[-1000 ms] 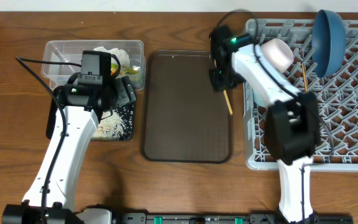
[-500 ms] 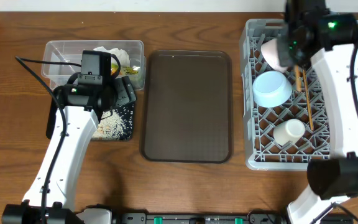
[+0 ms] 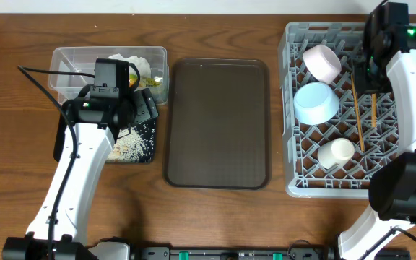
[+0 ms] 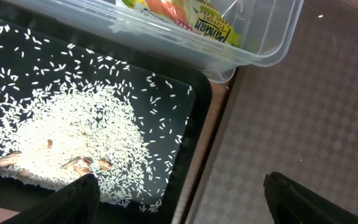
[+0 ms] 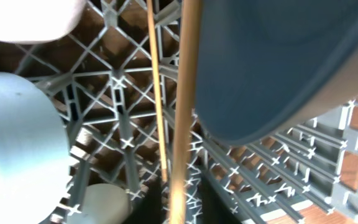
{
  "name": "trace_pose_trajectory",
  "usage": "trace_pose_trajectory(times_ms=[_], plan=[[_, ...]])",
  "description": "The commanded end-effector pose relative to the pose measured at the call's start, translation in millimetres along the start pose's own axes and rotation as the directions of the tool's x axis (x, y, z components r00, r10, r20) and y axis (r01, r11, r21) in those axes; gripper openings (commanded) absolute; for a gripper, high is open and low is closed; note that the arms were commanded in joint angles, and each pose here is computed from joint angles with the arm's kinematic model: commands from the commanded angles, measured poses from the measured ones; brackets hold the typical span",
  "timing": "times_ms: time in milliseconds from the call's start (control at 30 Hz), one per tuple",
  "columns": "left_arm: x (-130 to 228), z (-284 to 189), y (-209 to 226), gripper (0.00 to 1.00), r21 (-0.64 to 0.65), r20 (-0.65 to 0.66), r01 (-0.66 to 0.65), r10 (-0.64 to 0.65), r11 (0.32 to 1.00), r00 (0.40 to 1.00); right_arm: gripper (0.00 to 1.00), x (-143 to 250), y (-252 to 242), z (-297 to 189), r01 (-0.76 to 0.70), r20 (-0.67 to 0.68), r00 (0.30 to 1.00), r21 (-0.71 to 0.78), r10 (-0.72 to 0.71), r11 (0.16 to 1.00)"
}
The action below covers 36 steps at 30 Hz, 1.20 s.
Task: Sort waste into correct bins and load items into the dishwasher rack
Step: 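Carry second chopstick with right gripper and place it in rack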
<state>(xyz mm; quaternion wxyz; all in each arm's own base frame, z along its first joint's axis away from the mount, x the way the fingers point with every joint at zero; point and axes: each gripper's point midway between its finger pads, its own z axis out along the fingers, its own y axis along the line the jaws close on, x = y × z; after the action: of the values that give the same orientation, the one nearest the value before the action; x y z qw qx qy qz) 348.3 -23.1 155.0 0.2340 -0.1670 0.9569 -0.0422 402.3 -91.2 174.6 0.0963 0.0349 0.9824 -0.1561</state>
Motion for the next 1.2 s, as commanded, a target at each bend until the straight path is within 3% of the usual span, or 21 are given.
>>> trace_pose_trajectory(times_ms=[0,67,100,500,567,600,633,833,967,1167], plan=[[-5.2,-5.8,1.5,0.87,-0.005,0.022,-0.006,0.006,1.000,1.000,0.55,2.1,-3.2,-1.1,-0.002,0.002,1.000,-0.016,0.002,1.000],[-5.2,-5.8,1.5,0.87,-0.005,0.022,-0.006,0.006,1.000,1.000,0.68,2.0,-2.5,-1.2,-0.001,0.003,1.000,-0.019,0.001,1.000],[-5.2,-5.8,1.5,0.87,-0.005,0.022,-0.006,0.006,1.000,1.000,0.70,1.2,-2.1,-1.2,-0.002,0.006,1.000,-0.022,0.002,1.000],[-5.2,-5.8,1.5,0.87,-0.005,0.022,-0.006,0.006,1.000,1.000,0.70,-7.6,46.8,-26.1,0.053,0.086,0.996,-0.208,-0.036,0.977],[-5.2,-5.8,1.5,0.87,-0.005,0.022,-0.006,0.006,1.000,1.000,0.79,-7.5,56.9,-45.4,0.081,0.130,0.990,-0.227,-0.052,0.970],[-5.2,-5.8,1.5,0.87,-0.005,0.022,-0.006,0.006,1.000,1.000,0.93,-7.3,60.2,-56.9,0.094,0.157,0.986,-0.231,-0.058,0.968],[-5.2,-5.8,1.5,0.88,-0.005,0.022,-0.006,0.006,1.000,1.000,0.99,-7.1,63.4,-71.3,0.102,0.191,0.980,-0.233,-0.057,0.967],[-5.2,-5.8,1.5,0.87,-0.005,0.022,-0.006,0.006,1.000,1.000,0.99,11.7,67.7,-158.0,0.098,0.377,0.926,-0.268,0.010,0.958],[-5.2,-5.8,1.5,0.87,-0.005,0.022,-0.006,0.006,1.000,1.000,0.99,38.3,63.4,-192.7,0.073,0.413,0.908,-0.314,0.066,0.947],[-5.2,-5.8,1.5,0.87,-0.005,0.022,-0.006,0.006,1.000,1.000,0.99,57.1,62.7,-203.2,0.014,0.377,0.916,-0.372,0.138,0.928]])
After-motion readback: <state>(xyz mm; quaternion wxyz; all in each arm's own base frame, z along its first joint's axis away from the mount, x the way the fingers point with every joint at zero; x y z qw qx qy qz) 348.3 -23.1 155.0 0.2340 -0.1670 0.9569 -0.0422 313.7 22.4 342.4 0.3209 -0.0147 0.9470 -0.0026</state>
